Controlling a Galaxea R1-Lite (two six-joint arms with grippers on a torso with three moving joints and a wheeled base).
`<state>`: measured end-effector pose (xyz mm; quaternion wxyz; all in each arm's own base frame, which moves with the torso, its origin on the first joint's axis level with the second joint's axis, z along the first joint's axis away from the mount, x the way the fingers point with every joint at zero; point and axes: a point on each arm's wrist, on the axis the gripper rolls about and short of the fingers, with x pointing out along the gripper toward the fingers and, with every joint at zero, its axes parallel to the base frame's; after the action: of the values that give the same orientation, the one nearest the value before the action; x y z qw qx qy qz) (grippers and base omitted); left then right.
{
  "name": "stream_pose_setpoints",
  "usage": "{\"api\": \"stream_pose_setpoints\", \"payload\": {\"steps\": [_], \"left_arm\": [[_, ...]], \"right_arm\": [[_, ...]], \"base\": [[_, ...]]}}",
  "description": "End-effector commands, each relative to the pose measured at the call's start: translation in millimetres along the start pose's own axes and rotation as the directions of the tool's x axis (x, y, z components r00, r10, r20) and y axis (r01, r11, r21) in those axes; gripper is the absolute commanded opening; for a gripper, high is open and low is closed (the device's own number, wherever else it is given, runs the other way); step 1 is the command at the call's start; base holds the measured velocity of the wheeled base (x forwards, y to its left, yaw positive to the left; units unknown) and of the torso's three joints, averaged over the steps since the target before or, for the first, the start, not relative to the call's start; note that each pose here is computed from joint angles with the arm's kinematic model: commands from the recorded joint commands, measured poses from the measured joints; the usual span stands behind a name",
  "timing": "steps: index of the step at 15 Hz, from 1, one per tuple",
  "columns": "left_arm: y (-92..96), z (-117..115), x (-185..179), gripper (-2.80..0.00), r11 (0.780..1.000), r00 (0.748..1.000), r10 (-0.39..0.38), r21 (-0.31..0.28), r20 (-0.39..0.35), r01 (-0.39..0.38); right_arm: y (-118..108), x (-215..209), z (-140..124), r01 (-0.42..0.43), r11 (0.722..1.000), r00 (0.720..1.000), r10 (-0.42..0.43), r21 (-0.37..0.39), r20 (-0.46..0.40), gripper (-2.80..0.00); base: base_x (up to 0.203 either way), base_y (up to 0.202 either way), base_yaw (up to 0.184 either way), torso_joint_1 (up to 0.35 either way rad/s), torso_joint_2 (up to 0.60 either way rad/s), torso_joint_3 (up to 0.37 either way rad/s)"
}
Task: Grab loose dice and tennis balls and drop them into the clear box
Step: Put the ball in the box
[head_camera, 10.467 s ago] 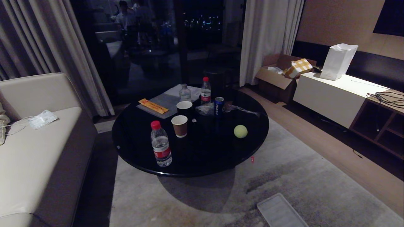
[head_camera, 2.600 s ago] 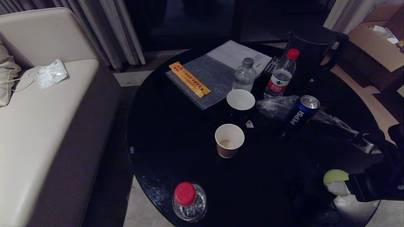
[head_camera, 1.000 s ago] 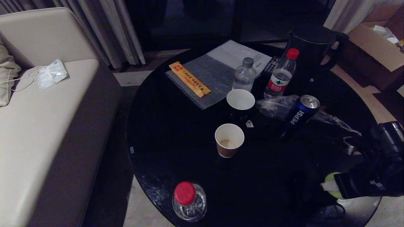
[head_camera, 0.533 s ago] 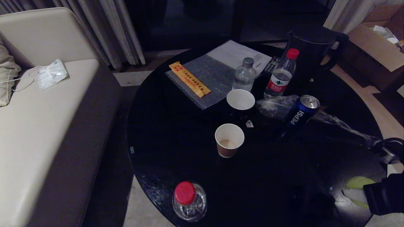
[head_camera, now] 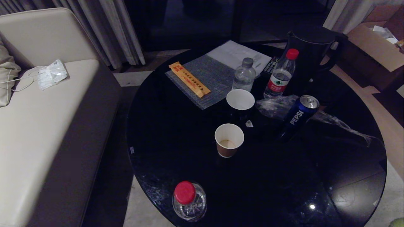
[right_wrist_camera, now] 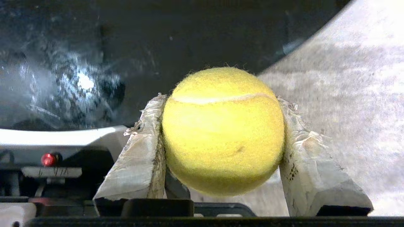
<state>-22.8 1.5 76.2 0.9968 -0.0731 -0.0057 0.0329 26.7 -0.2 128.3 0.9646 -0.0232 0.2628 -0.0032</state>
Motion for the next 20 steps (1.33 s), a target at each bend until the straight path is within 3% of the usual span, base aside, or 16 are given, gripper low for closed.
{"api": "stream_pose_setpoints", "payload": {"steps": [1,4,7,20], "left_arm": [[0.1,-0.3,0.2,-2.8,1.0,1.0,0.001,-0.001,-0.002,-0.001],[0.0,-0.2,0.2,-2.8,1.0,1.0,0.001,0.0,-0.001,-0.001],[0.1,-0.3,0.2,-2.8,1.0,1.0,0.001,-0.001,-0.002,-0.001],[0.1,-0.3,0.2,-2.8,1.0,1.0,0.001,0.001,-0.002,-0.001]], "right_arm": [[0.2,-20.8,-31.9,0.015,1.0,0.987,-0.018,0.017,0.158,-2.8],[1.8,-30.3,-64.7,-0.007,1.0,0.948,0.0,0.021,0.319,-2.8],[2.7,-21.4,-72.8,-0.026,0.999,0.906,0.007,0.039,0.423,-2.8],[2.7,-20.9,-72.6,-0.03,0.999,0.906,0.009,0.043,0.424,-2.8]], "base": [[0.0,0.0,0.0,0.0,0.0,0.0],[0.0,0.0,0.0,0.0,0.0,0.0],[0.0,0.0,0.0,0.0,0.0,0.0],[0.0,0.0,0.0,0.0,0.0,0.0]]}}
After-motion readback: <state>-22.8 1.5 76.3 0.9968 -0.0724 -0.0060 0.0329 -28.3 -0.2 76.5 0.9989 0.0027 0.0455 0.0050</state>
